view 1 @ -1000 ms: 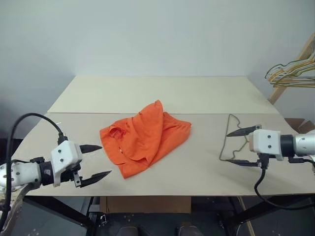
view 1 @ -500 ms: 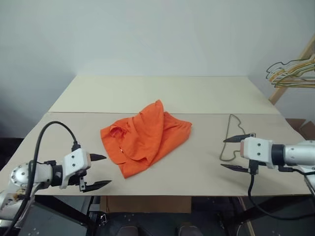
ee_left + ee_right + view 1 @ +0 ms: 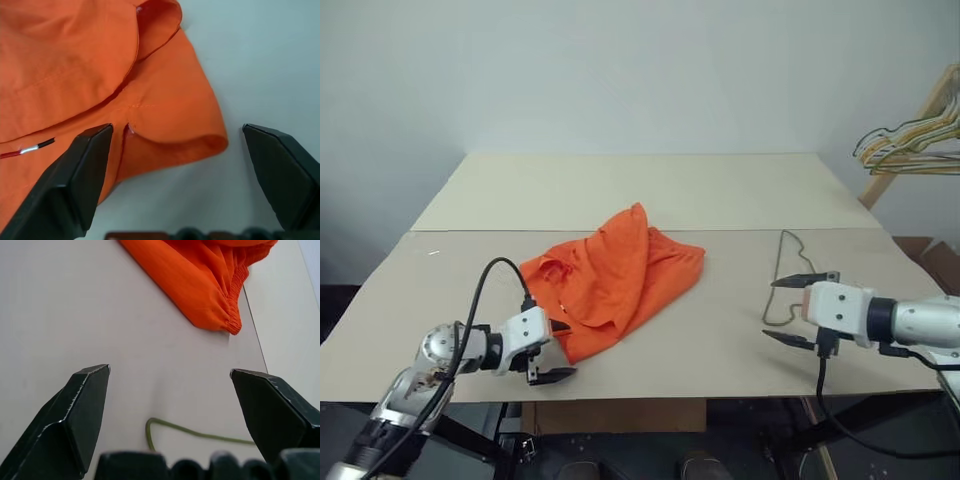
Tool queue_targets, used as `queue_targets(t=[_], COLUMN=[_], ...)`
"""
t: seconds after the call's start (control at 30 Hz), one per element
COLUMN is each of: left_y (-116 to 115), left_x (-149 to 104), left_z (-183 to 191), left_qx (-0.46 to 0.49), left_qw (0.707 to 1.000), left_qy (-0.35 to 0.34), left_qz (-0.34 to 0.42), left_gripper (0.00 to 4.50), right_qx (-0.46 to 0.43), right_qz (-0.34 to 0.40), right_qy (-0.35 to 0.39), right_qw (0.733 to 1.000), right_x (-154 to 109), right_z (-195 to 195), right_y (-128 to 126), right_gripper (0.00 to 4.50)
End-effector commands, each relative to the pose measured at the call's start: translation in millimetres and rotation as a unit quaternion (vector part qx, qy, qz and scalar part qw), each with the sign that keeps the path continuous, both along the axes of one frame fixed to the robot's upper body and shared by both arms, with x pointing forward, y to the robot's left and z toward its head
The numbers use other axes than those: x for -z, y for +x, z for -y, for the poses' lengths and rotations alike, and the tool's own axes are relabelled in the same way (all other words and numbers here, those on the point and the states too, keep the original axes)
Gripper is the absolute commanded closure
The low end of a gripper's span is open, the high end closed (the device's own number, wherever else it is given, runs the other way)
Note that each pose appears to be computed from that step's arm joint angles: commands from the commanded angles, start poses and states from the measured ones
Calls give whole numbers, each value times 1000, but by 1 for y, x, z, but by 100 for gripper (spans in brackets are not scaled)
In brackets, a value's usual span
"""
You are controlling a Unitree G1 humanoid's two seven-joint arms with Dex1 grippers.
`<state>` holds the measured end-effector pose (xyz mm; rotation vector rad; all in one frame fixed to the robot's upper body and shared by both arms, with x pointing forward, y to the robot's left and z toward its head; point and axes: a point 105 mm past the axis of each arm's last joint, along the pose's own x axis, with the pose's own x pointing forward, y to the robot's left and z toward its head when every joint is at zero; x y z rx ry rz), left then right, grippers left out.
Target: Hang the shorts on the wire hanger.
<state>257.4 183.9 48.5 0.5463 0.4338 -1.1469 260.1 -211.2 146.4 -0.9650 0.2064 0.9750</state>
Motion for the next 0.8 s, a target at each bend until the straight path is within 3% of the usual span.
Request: queue_targets(t=[0.03, 0.4, 0.53, 0.8], left_y=[2, 5, 3, -19], left_x=[-1, 7, -5, -38], left_z=[4, -1, -8, -25], left_qx=[15, 21, 22, 18], left_qw=[1000, 998, 997, 997], left_qy=[10, 54, 57, 38], left_qz=[9, 26, 45, 70], left_gripper=[93, 447, 447, 447], right_qx=[0, -11, -25, -42], right_qz=[37, 40, 46, 163], right_qy=[-9, -22, -46, -83], right_qw=[999, 999, 998, 982], right_x=[-19, -19, -4, 30], right_z=[0, -4, -13, -53], right_y=[1, 5, 12, 70], right_gripper=[0, 0, 0, 0])
